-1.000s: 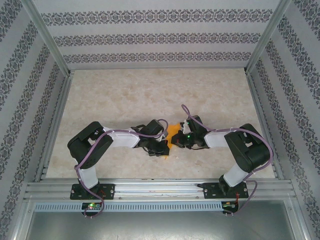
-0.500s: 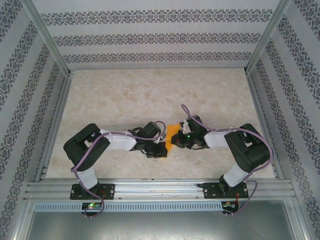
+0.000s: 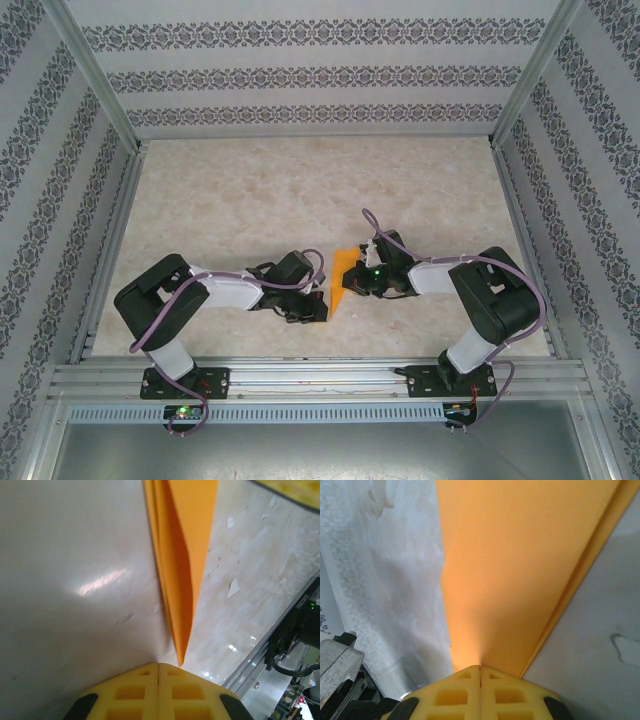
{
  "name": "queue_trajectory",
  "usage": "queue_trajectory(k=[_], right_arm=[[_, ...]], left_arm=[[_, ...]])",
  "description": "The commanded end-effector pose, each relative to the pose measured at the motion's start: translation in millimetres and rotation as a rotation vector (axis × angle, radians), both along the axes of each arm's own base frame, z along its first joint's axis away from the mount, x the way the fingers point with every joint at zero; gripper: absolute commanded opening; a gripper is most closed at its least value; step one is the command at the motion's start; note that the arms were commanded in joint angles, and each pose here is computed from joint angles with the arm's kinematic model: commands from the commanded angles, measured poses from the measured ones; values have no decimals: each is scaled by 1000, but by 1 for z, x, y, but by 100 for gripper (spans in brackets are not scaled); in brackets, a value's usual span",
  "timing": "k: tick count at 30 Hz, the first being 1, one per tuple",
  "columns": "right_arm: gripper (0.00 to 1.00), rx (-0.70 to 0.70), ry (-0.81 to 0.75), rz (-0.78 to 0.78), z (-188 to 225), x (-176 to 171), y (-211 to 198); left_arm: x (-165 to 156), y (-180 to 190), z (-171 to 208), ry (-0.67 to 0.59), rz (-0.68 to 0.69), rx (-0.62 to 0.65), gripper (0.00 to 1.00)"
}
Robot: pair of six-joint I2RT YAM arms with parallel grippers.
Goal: Fold a paper plane with a square sheet of paper (fold left side to right side)
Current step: Fold the wing for the fifth time at the center of the table.
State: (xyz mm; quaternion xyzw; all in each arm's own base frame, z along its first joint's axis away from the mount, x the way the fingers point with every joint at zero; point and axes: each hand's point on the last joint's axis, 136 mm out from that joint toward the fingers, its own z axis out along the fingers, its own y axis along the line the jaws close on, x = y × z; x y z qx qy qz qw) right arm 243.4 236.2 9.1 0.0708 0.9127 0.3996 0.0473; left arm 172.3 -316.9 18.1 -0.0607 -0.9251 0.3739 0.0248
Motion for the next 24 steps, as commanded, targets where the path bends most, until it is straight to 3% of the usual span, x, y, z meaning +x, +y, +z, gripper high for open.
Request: queue_trajectory(k=[1,10,18,24], right_arm=[[0,-302,185,-48,-68,-43,-55],[0,-301,181,-46,-67,-42,-53],[0,-301,178,-45,-66,-42,-52],[0,-298,177,-40,-65,-42,-49]], left_arm=[[-14,11,5,28,-12,41,0],[20,-6,50,-63,2,-77,0],[35,-32,42,-52,-37,-115,0],[42,-30,24,-61,-43,-51,0]])
